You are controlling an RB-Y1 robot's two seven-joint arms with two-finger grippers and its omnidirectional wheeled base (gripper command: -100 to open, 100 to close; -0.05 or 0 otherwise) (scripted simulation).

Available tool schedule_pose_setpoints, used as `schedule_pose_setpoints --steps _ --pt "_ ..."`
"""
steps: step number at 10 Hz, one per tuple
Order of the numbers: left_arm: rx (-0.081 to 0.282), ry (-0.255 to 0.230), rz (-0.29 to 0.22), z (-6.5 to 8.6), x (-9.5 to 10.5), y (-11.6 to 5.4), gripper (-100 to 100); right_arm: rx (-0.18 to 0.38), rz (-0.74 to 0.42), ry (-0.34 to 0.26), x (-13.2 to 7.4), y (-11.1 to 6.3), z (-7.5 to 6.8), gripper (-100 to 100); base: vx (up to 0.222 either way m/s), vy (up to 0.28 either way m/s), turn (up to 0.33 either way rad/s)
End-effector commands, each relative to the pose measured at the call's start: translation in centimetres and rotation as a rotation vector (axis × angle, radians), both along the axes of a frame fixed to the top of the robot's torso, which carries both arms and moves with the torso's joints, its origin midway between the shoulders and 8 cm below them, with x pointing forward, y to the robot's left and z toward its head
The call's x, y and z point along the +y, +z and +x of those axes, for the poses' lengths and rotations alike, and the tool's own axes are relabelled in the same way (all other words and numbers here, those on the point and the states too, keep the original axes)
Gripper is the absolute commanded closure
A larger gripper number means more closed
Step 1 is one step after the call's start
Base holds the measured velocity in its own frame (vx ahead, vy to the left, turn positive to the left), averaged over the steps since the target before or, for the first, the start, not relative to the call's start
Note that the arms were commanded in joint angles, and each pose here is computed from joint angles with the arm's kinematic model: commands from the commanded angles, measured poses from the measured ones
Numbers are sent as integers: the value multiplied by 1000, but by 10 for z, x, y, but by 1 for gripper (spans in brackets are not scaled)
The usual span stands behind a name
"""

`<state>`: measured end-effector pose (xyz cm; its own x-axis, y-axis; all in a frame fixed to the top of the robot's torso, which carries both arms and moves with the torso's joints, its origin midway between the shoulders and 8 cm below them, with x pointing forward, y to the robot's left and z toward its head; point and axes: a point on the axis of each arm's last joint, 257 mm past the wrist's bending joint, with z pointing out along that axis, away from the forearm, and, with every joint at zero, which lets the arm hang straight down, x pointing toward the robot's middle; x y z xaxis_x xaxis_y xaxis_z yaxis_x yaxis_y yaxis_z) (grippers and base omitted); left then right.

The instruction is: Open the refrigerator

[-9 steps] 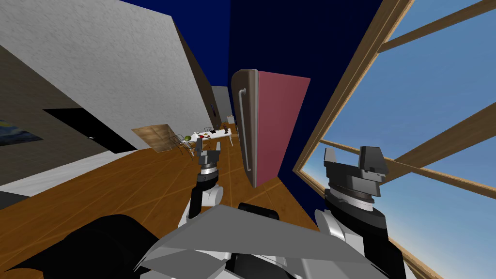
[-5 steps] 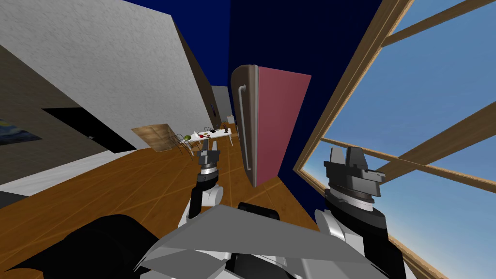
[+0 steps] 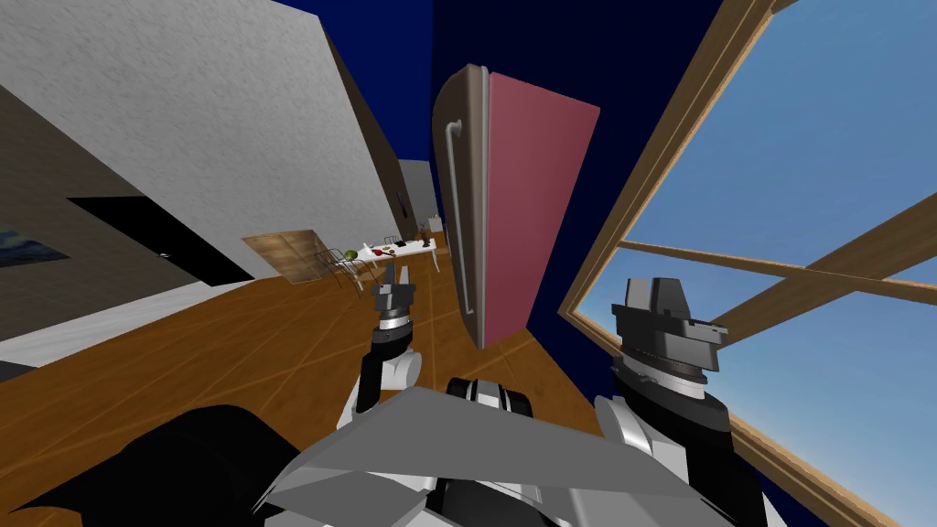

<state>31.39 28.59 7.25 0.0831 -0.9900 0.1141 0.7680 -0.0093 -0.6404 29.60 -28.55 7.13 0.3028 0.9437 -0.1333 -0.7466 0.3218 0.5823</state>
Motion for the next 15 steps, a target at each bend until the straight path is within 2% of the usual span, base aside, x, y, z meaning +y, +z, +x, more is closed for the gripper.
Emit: schedule_pose_setpoints --steps 1,5,8,11,12,15 --pt "16 -22 32 4 -5 -4 -100 0 0 0 0 0 0 0 16 -5 0" --pt "78 -79 96 21 -15 -24 -100 1 0 0 0 0 0 0 30 -19 0" --pt "128 -106 109 34 -16 -44 -100 1 0 0 0 0 0 0 48 -31 0" --pt "171 -120 95 46 -13 -62 -100 1 0 0 0 0 0 0 47 -35 -1" --pt "195 -125 75 53 -10 -74 -100 1 0 0 0 0 0 0 61 -41 -1" --pt "235 -130 24 64 -5 -95 -100 1 0 0 0 0 0 0 69 -44 0"
